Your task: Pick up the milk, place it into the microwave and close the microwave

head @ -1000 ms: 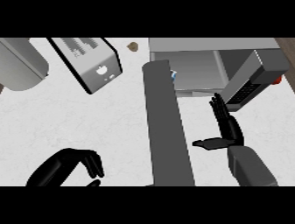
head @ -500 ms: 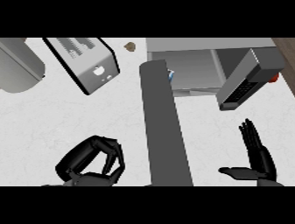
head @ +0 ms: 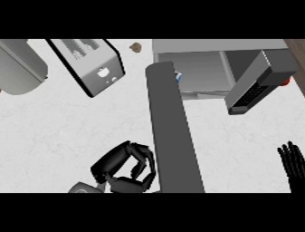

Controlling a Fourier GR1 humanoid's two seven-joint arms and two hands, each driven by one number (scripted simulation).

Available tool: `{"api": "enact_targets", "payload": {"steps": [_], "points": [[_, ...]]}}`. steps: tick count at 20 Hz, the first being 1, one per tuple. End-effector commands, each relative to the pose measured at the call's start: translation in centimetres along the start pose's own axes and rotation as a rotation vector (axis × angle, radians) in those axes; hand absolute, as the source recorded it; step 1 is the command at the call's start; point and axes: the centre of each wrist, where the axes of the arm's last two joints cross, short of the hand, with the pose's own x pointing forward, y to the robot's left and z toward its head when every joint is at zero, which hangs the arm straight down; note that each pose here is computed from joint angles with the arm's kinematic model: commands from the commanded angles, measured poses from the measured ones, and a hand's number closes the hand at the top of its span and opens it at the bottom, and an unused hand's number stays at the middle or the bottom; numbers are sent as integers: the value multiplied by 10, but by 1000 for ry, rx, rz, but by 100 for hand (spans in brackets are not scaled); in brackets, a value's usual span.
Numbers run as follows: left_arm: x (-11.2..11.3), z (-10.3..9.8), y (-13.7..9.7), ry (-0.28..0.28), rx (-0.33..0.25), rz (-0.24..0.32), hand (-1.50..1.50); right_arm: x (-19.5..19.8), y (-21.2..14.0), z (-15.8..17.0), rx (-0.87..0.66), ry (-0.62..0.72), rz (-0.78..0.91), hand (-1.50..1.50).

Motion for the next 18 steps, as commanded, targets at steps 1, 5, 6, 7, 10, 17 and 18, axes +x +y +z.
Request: {"api": "enact_targets", "payload": {"steps": [1,5,6,7,10,17,18], "points": [[-11,-24,-17,-5,-38,-27,150,28,-14,14,80,-125,-94,-150],[-12,-37,-47,64,-127,15,150,52,-17,6,181,-152,-156,-150],[-18,-32,-64,53,-125,23,150,56,-11,7,186,-168,-163,-150],[-18,-36,-69,51,-114,23,150,58,-5,3,195,-180,-180,-150],[-4,-49,-86,54,-108,11,150,74,2,-5,252,-201,-214,-150],[9,-75,-97,53,-44,-47,150,111,29,-29,363,-225,-226,-150],[11,-75,-101,43,-19,-46,150,116,29,-25,374,-224,-236,-150]]}}
